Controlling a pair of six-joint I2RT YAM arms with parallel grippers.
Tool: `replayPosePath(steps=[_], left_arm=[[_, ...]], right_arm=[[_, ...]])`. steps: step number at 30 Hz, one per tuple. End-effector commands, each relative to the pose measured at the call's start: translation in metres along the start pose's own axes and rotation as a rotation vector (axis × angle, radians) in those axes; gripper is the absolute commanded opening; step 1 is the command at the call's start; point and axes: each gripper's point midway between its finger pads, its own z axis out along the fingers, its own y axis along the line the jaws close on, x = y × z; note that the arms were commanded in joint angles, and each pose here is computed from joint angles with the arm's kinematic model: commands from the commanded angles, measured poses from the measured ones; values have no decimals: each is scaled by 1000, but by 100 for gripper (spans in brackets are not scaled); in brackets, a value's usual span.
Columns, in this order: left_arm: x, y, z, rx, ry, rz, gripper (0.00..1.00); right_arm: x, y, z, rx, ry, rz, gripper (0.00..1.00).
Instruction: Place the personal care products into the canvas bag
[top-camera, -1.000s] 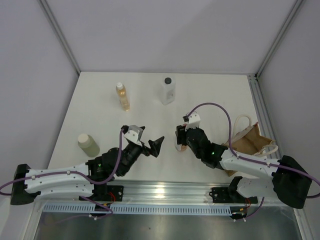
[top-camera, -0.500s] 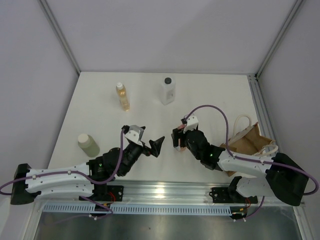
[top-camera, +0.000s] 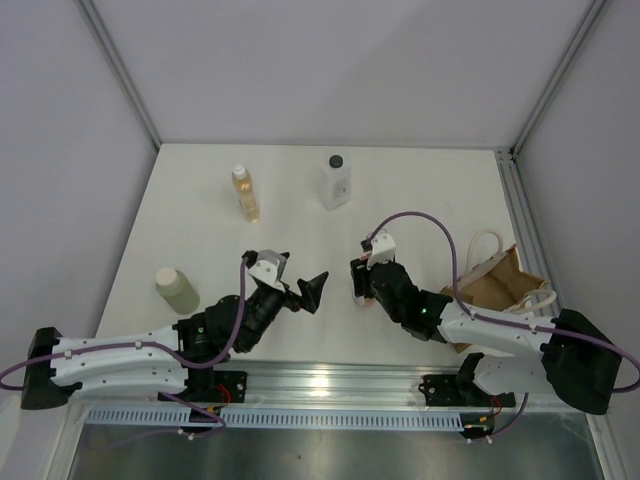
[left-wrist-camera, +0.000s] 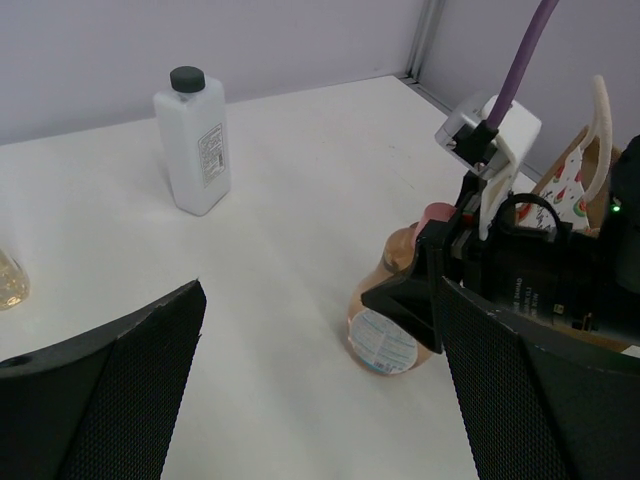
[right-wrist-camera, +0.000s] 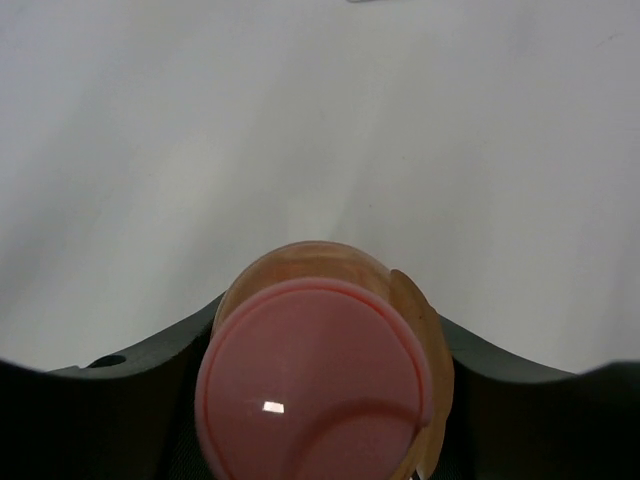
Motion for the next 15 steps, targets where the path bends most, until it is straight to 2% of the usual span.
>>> replayPosePath(steps=[1,2,5,6,11,15], left_arm=[[-17,1,1,-8,-48,-39,99],[-18,2,0,-13,-52,-41,99],[-19,3,1,-19,-54,-37,99],[-18,3,1,-17,-53,-37,99],[-17,-1,1,2,-45,-38,99],[-18,-1,1,-1,-46,-37,99]], right_arm=[[-85,-16,-25,105,-169,78,0],[-113,-21,-34,135,-211,98,0],[-148,-52,-65,265,-244,86,0],[-173,-56,-79,274,-283,109,0],[-239,-82,-142,281,-407,151,0],[-266,-108,-170,376,-449,146,0]])
